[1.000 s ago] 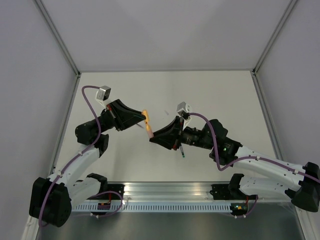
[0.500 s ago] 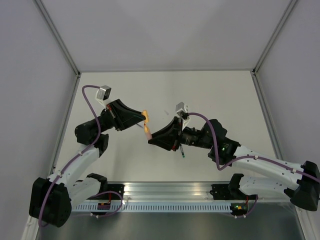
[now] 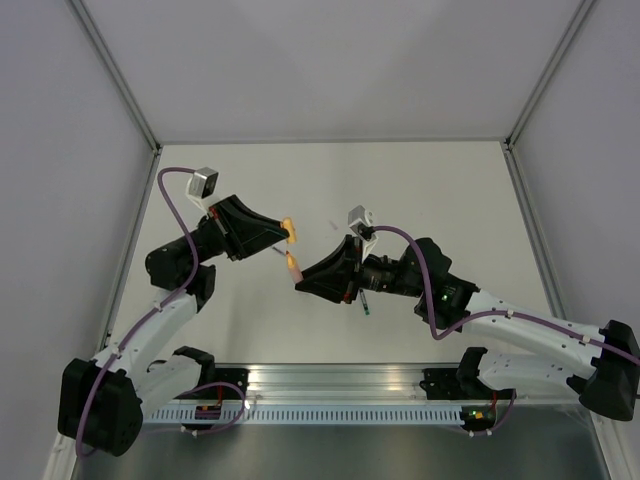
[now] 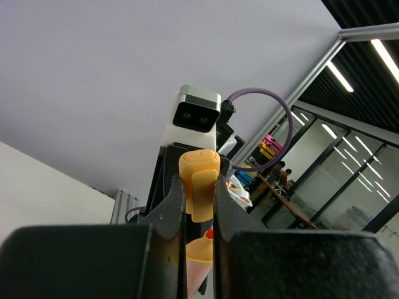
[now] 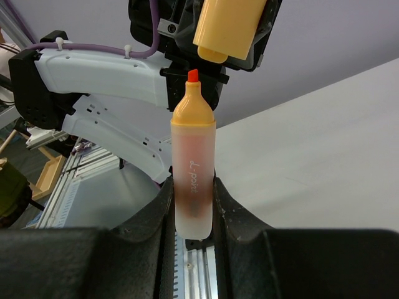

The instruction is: Insert the pens into the pen caps

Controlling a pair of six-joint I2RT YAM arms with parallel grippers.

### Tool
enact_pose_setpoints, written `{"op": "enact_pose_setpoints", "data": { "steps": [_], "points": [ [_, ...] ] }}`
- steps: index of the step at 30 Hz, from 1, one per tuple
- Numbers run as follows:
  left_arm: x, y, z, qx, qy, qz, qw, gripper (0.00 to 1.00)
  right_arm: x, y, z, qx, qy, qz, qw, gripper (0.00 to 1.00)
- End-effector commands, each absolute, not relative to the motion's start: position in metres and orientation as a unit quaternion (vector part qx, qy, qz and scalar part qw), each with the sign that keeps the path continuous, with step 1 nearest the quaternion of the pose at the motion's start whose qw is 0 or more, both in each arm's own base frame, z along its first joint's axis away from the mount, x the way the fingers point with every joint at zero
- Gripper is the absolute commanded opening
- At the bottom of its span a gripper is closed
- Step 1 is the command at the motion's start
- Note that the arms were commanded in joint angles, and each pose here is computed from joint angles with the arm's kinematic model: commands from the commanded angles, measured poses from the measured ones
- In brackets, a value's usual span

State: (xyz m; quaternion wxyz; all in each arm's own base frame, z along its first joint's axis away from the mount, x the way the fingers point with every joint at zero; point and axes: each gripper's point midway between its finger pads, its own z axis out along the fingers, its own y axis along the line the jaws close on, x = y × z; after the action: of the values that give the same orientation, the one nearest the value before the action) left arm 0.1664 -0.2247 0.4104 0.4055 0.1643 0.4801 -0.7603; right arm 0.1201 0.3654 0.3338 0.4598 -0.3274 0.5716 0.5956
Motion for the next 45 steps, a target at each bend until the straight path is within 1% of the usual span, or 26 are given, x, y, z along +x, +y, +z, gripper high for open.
{"op": "enact_pose_setpoints", "data": {
  "steps": [1,24,34,45],
  "points": [
    [0.107,-0.207,0.454,0.285,0.340,-0.748,0.494,0.02,0.113,0.363,0.361,-0.327,0.538,0.614,0.476,0.00],
    [0.094,-0.204,0.451,0.302,0.335,-0.740,0.499,0.02,0.118,0.356,0.381,-0.307,0.527,0.615,0.500,0.00],
    [0.092,-0.204,0.448,0.307,0.337,-0.738,0.498,0.02,0.114,0.358,0.393,-0.304,0.516,0.631,0.494,0.00],
    [0.093,-0.205,0.457,0.312,0.327,-0.734,0.506,0.02,0.117,0.361,0.390,-0.303,0.525,0.626,0.490,0.00]
  ]
}}
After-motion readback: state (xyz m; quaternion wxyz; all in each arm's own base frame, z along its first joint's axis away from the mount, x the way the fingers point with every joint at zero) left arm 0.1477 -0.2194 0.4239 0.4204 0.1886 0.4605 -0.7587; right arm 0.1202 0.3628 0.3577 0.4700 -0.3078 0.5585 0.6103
